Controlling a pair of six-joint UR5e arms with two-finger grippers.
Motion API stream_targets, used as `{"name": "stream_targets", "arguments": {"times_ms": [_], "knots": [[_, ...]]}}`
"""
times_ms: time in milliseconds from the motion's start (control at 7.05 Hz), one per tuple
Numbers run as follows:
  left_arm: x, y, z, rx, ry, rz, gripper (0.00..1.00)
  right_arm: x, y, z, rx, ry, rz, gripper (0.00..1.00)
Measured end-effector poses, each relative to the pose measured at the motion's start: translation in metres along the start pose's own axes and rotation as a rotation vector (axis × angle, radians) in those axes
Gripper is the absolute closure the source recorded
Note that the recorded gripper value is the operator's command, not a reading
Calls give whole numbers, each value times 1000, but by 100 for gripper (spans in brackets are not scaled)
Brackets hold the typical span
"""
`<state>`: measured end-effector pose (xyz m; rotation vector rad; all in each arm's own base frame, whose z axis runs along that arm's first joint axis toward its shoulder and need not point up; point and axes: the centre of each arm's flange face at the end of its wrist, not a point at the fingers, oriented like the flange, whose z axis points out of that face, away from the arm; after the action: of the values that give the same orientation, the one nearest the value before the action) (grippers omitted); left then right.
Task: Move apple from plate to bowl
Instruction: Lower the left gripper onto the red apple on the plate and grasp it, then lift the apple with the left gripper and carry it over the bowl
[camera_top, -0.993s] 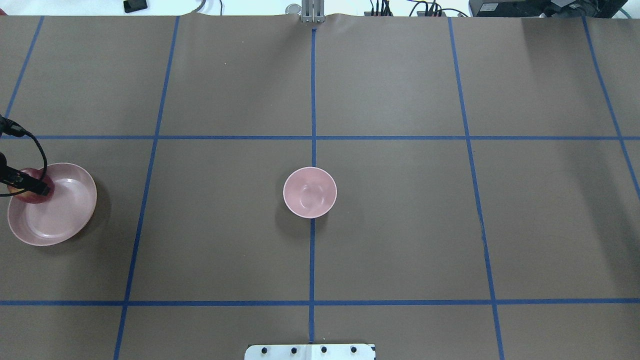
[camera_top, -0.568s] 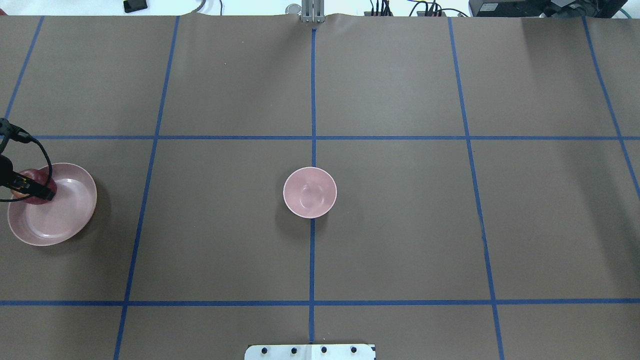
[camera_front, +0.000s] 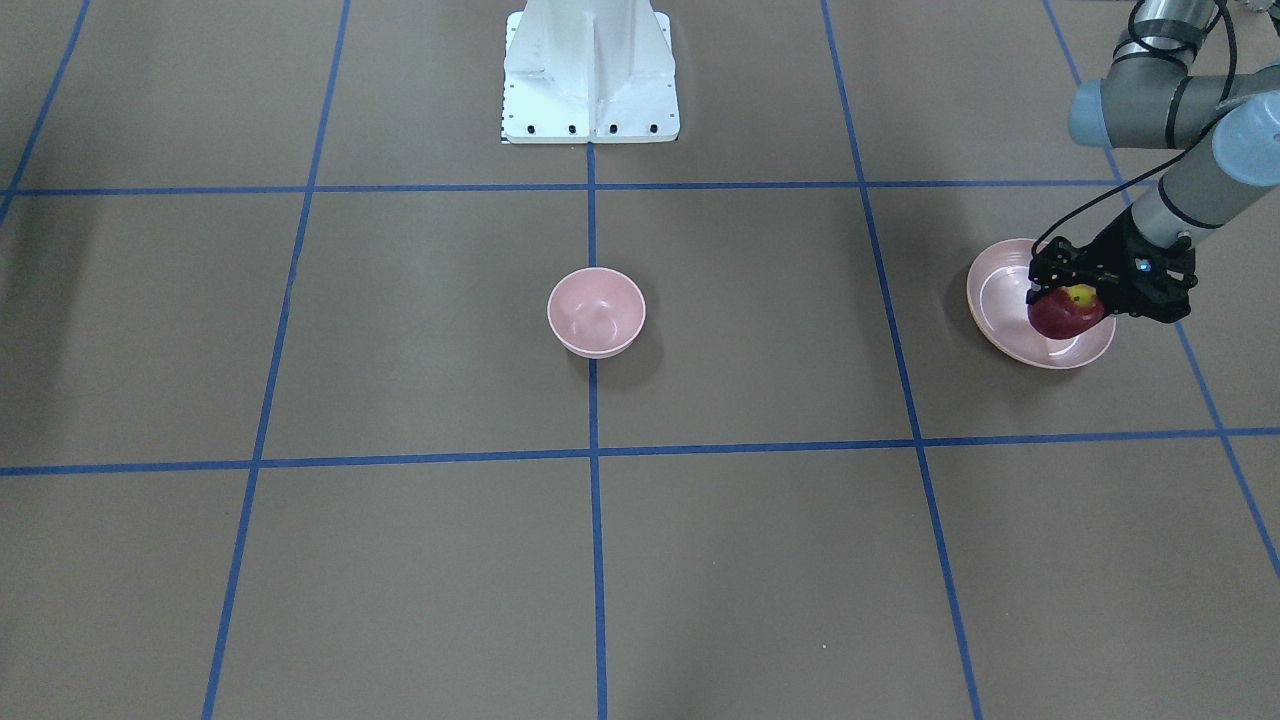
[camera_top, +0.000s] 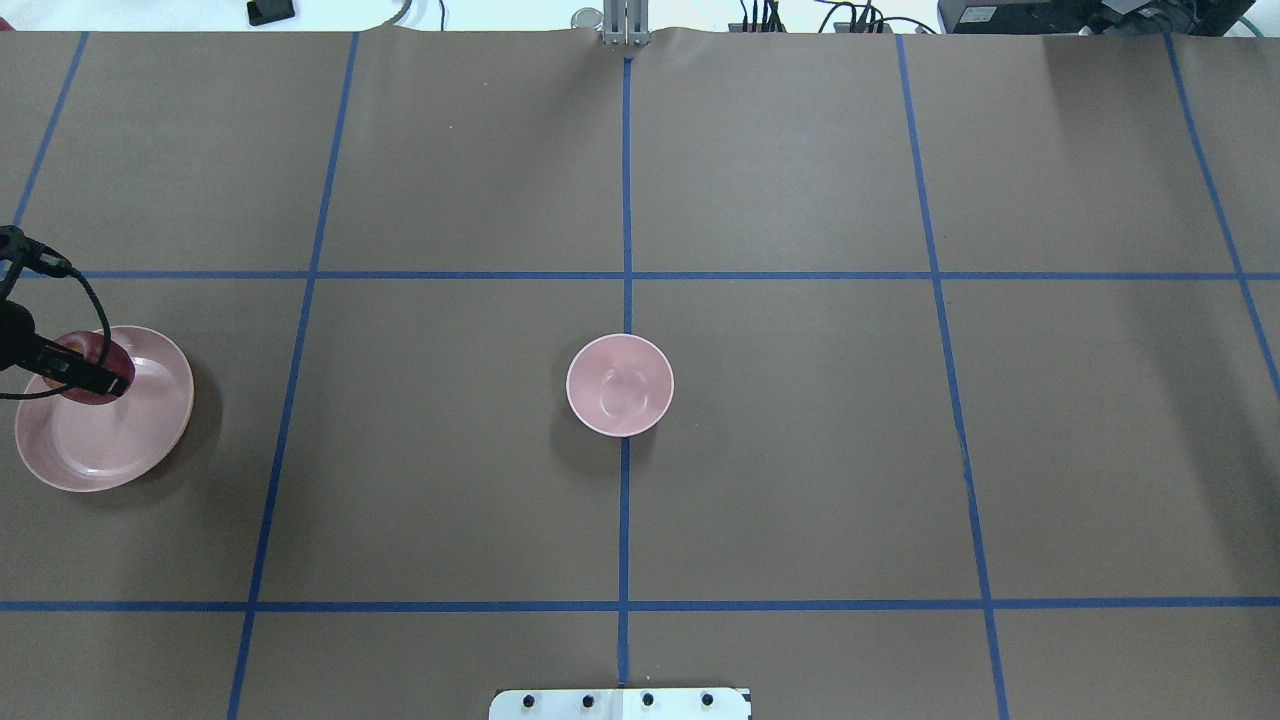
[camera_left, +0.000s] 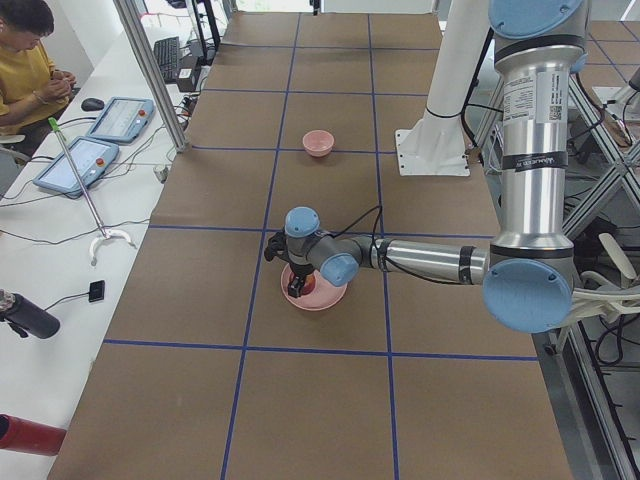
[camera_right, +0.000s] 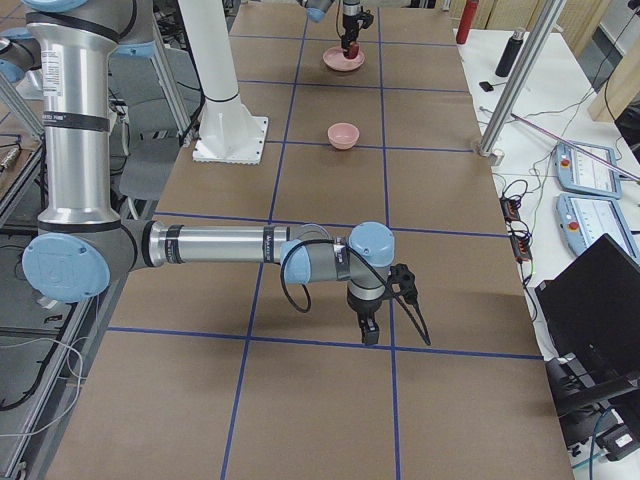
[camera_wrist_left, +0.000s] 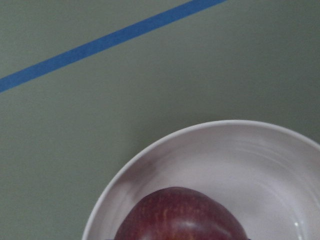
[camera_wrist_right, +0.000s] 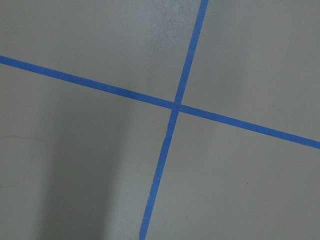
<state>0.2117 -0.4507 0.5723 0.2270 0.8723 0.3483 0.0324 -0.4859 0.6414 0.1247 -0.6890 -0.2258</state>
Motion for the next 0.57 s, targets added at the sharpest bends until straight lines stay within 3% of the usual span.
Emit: {"name": "stream_targets", "arguments": {"times_ms": [568], "knots": [[70, -37, -35, 75, 87, -157, 91, 2, 6, 4, -7, -2, 6, 0]]}}
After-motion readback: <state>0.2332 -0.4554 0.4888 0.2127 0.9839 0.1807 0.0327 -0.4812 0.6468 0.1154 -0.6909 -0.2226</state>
